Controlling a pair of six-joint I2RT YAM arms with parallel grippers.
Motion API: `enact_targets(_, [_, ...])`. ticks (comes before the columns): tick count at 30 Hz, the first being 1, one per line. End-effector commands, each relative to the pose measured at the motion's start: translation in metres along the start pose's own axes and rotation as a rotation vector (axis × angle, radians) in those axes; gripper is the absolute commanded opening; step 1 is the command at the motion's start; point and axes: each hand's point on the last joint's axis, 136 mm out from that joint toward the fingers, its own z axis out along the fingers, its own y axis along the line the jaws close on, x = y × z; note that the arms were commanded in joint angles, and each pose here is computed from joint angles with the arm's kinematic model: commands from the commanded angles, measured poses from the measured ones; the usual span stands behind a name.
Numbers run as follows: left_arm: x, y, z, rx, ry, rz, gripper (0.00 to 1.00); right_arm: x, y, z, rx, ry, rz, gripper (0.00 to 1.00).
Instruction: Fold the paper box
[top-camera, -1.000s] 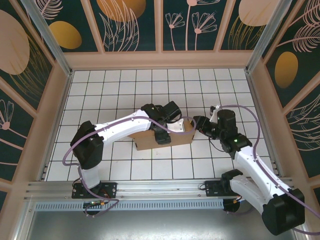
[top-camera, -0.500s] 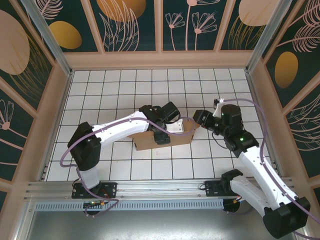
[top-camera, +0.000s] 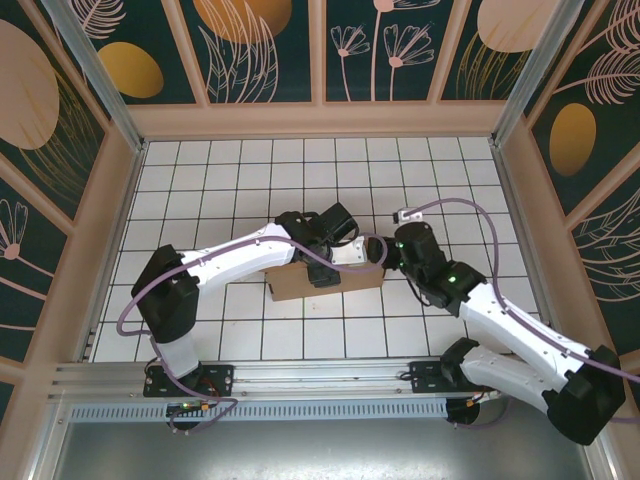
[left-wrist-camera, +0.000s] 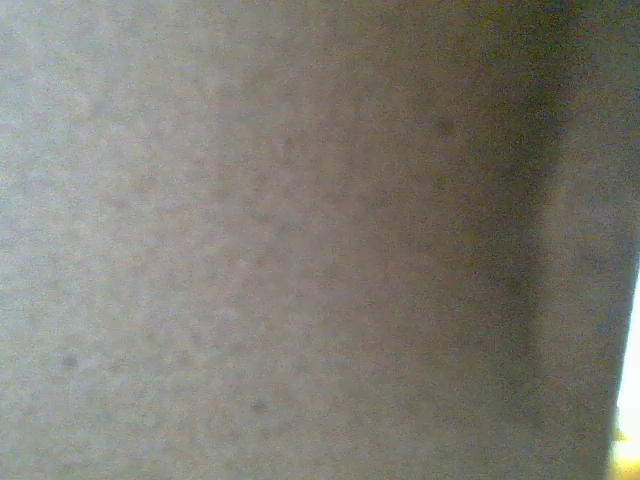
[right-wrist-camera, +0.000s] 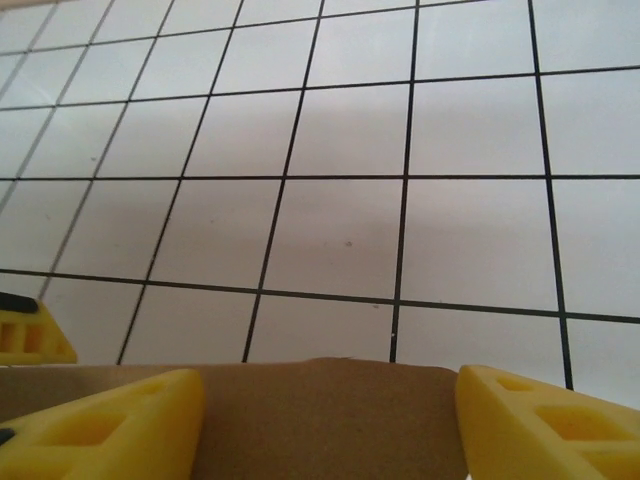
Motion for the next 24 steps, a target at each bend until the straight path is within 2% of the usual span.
enact_targets(1, [0.020,-0.010,0.024,0.037,0.060,0.010,0.69,0.007,-0.004,0.001,0.087,-0.058,-0.068,0.71])
enact_targets(6, [0.014,-0.005,0.020,0.024,0.024,-0.001,0.70,0.045,-0.023,0.007,0.196,-0.032,-0.090,0.74])
enact_targets(9, [0.009,-0.002,0.009,0.012,-0.040,-0.016,0.74,0.044,-0.025,0.006,0.216,-0.037,-0.092,0.74])
enact_targets(16, [0.002,0.005,-0.036,-0.047,-0.226,-0.078,0.83,0.061,-0.016,0.014,0.188,0.050,-0.113,0.73])
enact_targets(21, [0.003,0.010,-0.067,-0.096,-0.332,-0.187,0.89,0.068,-0.009,0.010,0.180,0.053,-0.118,0.73])
enact_targets(24, [-0.004,0.005,-0.095,-0.062,-0.425,-0.255,0.93,0.069,-0.005,0.007,0.170,0.043,-0.115,0.73])
